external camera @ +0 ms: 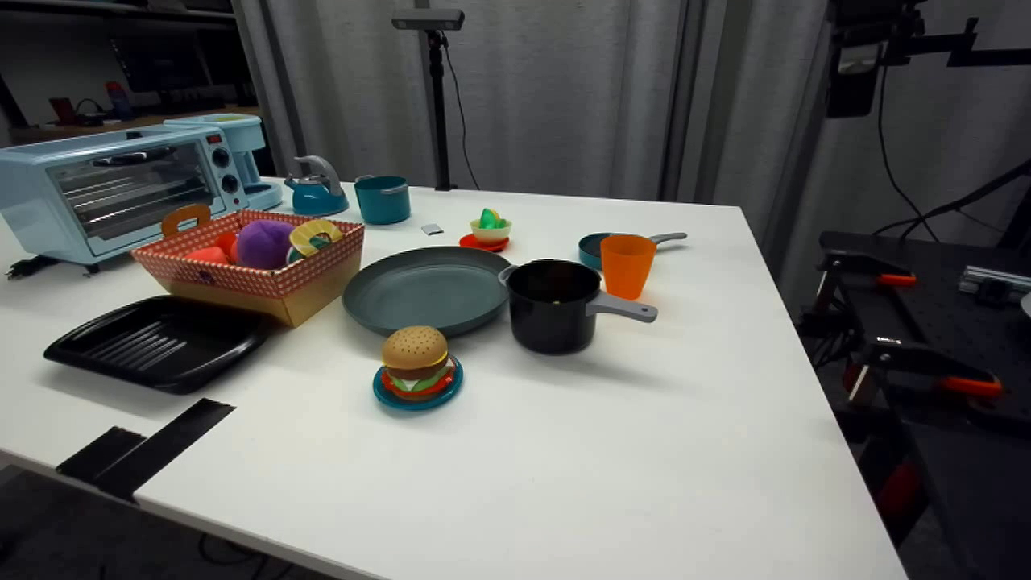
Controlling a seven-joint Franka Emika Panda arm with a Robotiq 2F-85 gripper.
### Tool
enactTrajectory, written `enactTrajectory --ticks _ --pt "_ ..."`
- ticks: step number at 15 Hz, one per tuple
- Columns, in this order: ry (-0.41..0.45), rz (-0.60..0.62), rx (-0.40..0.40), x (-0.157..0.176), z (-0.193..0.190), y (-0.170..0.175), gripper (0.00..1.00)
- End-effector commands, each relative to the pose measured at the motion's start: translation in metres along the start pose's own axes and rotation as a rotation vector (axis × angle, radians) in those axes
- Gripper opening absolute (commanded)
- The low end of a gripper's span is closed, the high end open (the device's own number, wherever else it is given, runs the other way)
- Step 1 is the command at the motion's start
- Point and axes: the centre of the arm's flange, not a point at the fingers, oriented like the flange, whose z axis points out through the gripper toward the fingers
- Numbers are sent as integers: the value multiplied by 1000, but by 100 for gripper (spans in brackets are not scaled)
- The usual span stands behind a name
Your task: Pour the contents from the black pot onto the gray plate
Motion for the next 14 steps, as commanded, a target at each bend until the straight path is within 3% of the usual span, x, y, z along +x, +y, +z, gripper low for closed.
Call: enactTrajectory --ticks 1,14 --pt "-5 -58 1 24 34 -1 100" --pt "4 -229 -85 104 114 -10 100"
